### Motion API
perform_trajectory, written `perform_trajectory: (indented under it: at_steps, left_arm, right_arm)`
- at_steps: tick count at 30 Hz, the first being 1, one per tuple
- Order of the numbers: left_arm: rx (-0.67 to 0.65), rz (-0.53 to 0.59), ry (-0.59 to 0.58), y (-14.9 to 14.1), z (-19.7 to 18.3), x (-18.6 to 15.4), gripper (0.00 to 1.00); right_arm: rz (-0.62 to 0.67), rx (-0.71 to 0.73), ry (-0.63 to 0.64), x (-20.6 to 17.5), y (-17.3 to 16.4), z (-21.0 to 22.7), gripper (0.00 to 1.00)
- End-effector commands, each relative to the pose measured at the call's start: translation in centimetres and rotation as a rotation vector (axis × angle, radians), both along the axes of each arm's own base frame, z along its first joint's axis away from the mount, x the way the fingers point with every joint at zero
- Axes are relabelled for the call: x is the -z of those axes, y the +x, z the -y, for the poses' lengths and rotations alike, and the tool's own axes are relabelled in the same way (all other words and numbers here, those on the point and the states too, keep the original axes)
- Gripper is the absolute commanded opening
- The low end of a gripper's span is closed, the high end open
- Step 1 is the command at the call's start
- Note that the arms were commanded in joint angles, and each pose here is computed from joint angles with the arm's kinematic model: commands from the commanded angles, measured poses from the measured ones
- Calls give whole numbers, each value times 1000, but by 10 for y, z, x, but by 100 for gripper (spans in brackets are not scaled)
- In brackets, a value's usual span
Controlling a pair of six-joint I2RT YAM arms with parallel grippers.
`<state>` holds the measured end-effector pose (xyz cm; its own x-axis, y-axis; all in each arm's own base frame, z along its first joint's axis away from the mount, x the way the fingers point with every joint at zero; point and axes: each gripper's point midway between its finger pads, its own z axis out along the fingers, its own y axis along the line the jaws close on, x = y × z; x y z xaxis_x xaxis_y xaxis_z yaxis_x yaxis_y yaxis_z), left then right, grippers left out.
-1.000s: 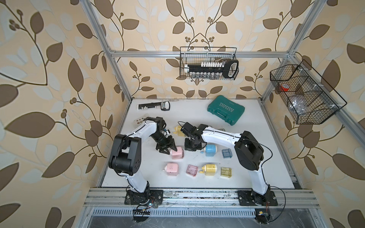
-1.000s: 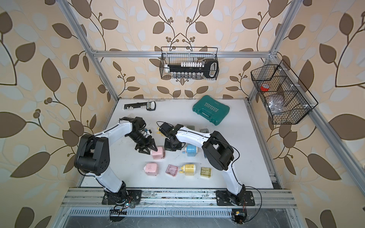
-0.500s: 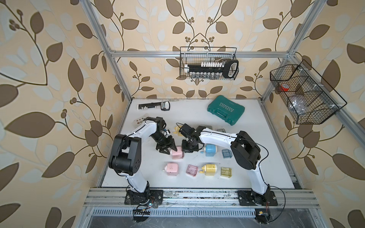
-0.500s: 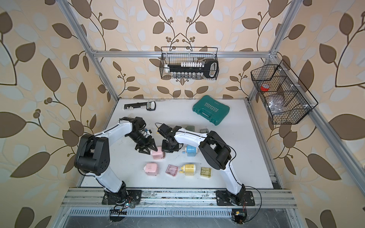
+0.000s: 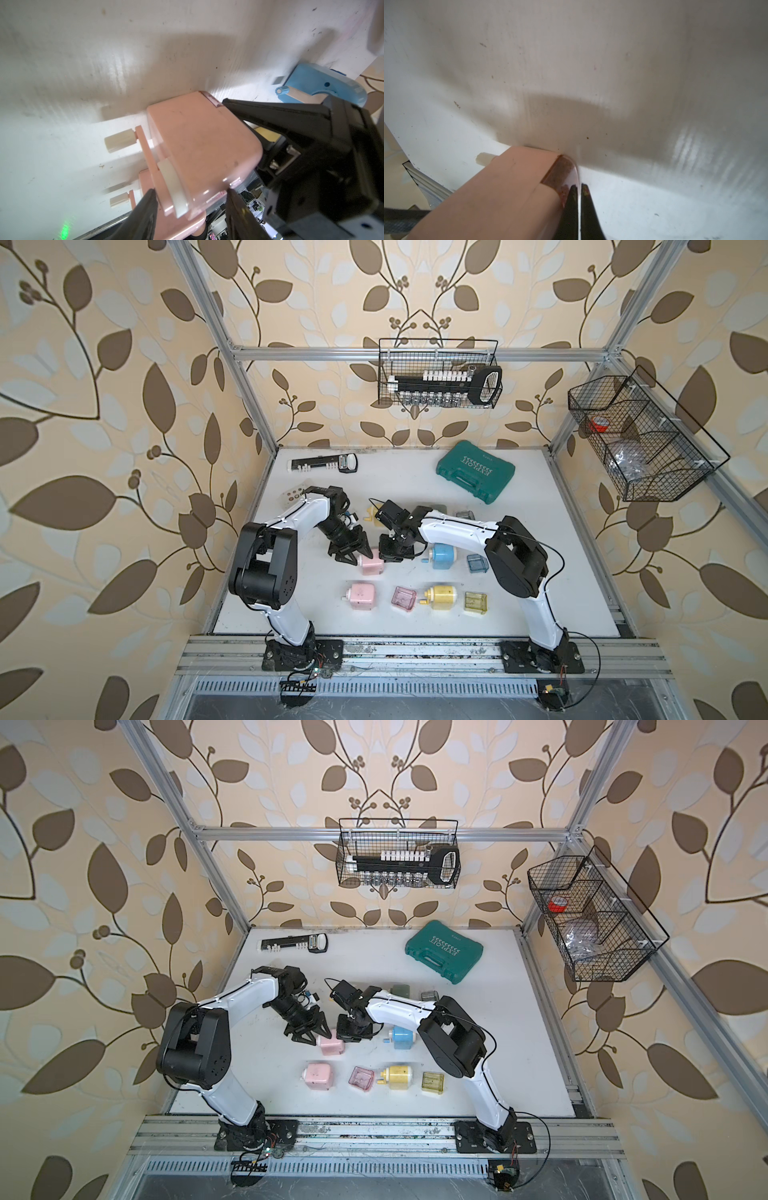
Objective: Put the tray back into the pencil sharpener
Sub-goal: Close the container of the pencil sharpener.
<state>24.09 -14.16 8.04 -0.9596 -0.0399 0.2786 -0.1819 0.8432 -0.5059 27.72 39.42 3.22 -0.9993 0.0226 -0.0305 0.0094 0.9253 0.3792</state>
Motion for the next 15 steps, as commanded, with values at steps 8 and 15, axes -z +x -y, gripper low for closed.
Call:
perform_trajectory:
  at_steps: [8,15]
  left_arm:
    - [29,25,51,11,0,26,53]
    - [29,32,39,17,5,26,53]
  right_arm:
    - [6,-43,121,-21,-8,-27,0]
    - [35,-54,117,-37,-4,-25,0]
